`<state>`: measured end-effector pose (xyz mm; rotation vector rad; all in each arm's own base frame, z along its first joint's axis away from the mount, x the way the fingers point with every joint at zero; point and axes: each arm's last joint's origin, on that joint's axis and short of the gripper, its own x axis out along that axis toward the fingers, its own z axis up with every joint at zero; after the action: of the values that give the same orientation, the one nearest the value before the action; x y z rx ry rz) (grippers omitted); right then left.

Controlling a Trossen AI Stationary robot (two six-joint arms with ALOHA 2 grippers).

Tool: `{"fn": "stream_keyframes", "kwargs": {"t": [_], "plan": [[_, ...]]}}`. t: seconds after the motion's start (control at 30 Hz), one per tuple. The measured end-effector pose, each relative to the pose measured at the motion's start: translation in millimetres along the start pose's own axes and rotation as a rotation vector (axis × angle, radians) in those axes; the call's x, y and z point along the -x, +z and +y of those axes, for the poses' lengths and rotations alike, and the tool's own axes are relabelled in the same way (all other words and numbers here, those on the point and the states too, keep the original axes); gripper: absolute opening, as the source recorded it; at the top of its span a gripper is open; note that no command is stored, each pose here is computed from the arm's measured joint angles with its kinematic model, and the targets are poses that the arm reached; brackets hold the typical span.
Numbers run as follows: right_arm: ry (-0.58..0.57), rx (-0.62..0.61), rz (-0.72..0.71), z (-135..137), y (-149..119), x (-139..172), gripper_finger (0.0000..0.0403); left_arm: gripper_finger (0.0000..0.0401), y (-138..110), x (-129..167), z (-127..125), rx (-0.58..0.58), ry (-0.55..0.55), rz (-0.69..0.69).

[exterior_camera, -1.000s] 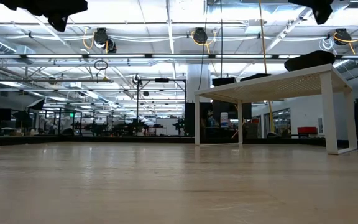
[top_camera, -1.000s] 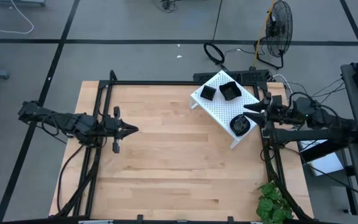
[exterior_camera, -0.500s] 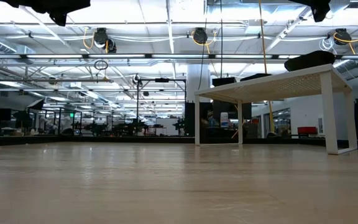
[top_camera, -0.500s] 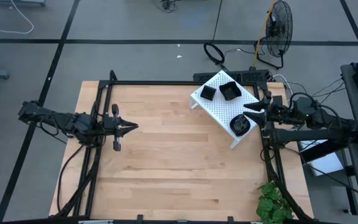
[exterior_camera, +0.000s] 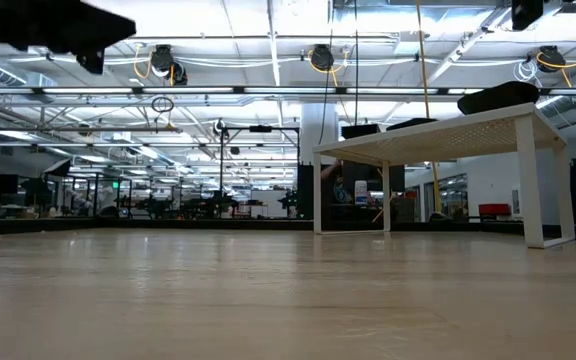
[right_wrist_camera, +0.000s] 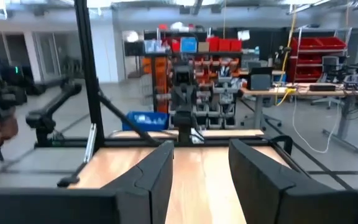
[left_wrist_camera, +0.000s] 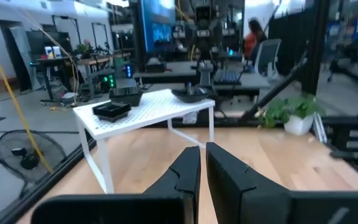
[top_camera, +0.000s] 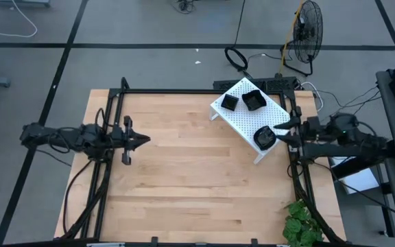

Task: Pick & Place Mini shaped plates
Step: Return to Home Position

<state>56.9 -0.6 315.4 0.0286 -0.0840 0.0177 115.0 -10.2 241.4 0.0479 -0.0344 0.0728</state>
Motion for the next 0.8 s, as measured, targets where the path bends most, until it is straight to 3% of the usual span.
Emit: {"fn": "stream_keyframes", "kwargs": {"t": [0.13, 0.4, 0.57, 0.8], "plan": [[0.001, -0.034, -0.028, -1, -23, -5, 0.0146, 0.0031, -24, 4, 3, 0.040, -0.033, -0.061], [0.002, -0.024, -0.051, -3, -60, -13, 0.0147, 0.0031, -63, 8, 7, 0.130, -0.024, -0.055], [0.004, -0.003, -0.100, -4, -95, -23, 0.0147, 0.0031, -62, 9, 7, 0.130, -0.076, -0.068], [0.028, -0.001, -0.117, -5, -129, -27, 0.0149, 0.0031, -62, 8, 9, 0.137, -0.067, -0.062]]}}
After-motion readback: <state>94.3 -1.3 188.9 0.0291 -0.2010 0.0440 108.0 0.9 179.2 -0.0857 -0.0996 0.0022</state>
